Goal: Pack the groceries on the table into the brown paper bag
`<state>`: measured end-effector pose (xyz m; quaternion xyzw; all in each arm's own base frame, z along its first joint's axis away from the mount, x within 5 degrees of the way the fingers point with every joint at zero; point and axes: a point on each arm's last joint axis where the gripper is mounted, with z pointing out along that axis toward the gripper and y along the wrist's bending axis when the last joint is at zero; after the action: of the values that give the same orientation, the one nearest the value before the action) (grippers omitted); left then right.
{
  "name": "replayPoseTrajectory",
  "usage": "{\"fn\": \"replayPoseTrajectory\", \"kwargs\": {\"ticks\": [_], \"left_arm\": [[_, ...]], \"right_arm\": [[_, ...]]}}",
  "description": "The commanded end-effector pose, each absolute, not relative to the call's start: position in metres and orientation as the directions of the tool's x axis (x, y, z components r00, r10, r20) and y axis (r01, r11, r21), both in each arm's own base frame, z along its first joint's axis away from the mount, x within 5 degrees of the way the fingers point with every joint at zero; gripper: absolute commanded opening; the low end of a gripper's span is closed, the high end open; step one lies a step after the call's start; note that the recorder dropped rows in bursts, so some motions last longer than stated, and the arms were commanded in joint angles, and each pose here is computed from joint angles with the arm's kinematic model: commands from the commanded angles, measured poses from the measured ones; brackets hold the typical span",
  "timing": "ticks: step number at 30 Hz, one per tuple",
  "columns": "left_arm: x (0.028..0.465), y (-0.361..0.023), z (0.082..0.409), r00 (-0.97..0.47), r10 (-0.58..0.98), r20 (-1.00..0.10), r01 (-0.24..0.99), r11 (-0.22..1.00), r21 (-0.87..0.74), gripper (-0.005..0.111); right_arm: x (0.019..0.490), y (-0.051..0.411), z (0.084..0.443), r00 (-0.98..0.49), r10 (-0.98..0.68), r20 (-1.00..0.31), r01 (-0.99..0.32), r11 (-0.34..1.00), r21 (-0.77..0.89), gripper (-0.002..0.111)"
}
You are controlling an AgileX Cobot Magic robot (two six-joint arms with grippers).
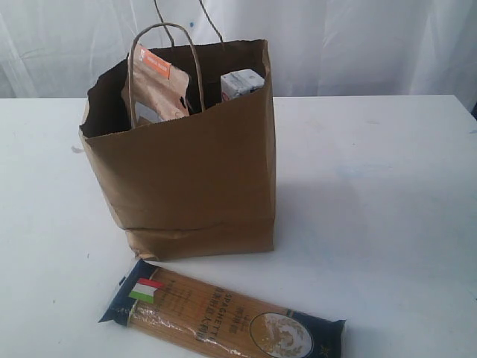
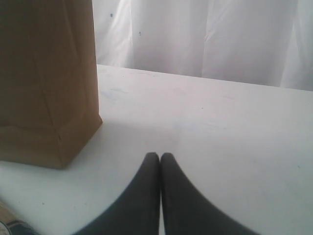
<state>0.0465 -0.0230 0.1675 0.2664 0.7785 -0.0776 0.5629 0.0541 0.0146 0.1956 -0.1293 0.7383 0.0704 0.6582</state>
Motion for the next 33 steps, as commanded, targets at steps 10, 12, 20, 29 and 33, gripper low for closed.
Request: {"fn": "replayPoseTrajectory", "kwargs": {"ticks": [10, 12, 20, 29, 33], "left_arm": [[0.047, -0.028, 0.177, -0.239, 0.061, -0.969, 0.479, 0.875, -0.063, 0.0], [0.047, -0.03, 0.182, -0.258, -0.078, -0.963, 0.463, 0.865, -0.194, 0.0], [0.038, -0.037, 0.206, -0.483, -0.409, -0.774, 0.402, 0.682, -0.612, 0.0], [-0.016, -0.048, 0.292, -0.457, 0.029, -0.889, 0.786, 0.481, -0.389, 0.017], [0.009, -0.063, 0.296, -0.492, 0.302, -0.817, 0.814, 0.492, -0.308, 0.073]], "right_arm": [[0.054, 0.014, 0.194, -0.099, -0.106, -0.989, -0.277, 0.958, -0.075, 0.0], [0.054, 0.014, 0.194, -0.099, -0.106, -0.989, -0.277, 0.958, -0.075, 0.0], [0.054, 0.014, 0.194, -0.102, -0.105, -0.989, -0.277, 0.958, -0.073, 0.0], [0.054, 0.014, 0.194, -0.102, -0.105, -0.989, -0.277, 0.958, -0.073, 0.0], [0.054, 0.014, 0.194, -0.102, -0.105, -0.989, -0.277, 0.958, -0.073, 0.0]]}}
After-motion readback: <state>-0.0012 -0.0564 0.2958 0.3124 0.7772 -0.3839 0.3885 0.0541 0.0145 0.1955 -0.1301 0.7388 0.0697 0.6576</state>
